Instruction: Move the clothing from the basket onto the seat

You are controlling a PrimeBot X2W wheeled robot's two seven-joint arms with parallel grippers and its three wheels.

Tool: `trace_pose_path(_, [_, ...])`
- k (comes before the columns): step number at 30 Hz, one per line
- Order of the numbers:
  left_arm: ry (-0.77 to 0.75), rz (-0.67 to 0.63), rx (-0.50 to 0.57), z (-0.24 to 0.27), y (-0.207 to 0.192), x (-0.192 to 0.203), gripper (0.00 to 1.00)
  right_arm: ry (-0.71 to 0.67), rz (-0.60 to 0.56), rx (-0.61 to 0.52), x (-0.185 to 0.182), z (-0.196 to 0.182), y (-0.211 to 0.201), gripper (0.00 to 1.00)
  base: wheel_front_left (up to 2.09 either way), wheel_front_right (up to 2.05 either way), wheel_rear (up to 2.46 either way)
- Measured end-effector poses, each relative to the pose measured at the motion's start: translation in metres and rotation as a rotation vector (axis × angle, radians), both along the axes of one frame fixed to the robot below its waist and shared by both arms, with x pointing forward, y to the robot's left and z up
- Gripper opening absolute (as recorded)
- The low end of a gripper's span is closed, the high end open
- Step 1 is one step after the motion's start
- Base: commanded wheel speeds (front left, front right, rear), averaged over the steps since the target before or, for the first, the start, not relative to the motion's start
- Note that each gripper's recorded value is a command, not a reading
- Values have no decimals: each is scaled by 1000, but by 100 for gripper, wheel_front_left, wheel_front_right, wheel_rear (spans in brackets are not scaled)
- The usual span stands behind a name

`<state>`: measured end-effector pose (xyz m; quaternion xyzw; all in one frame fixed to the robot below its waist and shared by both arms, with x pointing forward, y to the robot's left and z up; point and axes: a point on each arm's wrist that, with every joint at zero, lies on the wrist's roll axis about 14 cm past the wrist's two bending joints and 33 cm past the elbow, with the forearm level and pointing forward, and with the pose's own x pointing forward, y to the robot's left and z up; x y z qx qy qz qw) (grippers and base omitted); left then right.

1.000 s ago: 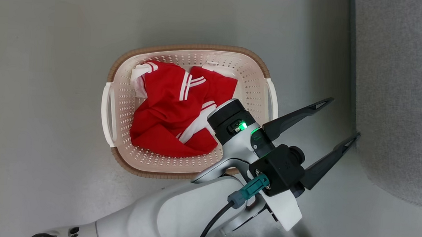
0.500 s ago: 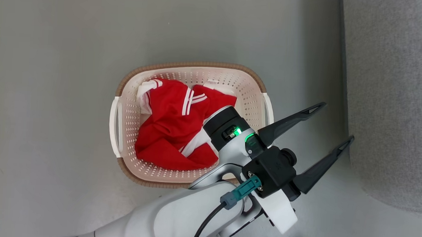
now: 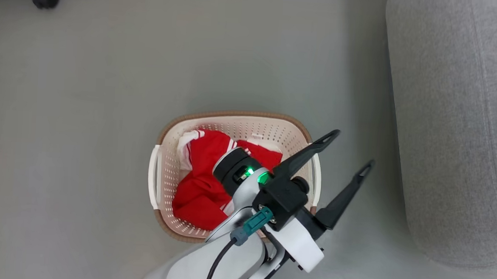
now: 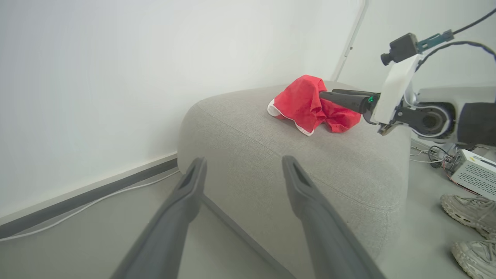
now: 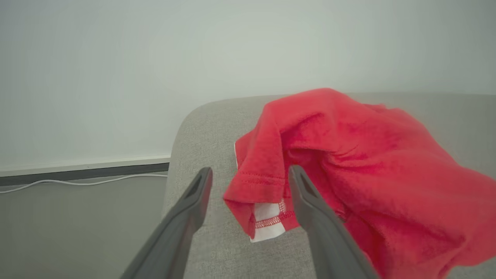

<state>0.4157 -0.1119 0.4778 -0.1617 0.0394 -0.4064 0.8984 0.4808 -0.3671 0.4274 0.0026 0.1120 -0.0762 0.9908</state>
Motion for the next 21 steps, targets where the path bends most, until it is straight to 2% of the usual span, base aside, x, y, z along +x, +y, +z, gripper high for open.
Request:
trace_pose_path(9, [-18, 195, 64, 10, 47, 0, 100, -112, 141, 76, -2, 32, 67, 100, 0, 0, 0])
trace_pose_path(21, [-30, 581, 167, 12, 156, -6, 100, -271, 286, 156, -18, 82, 143, 100, 0, 0, 0])
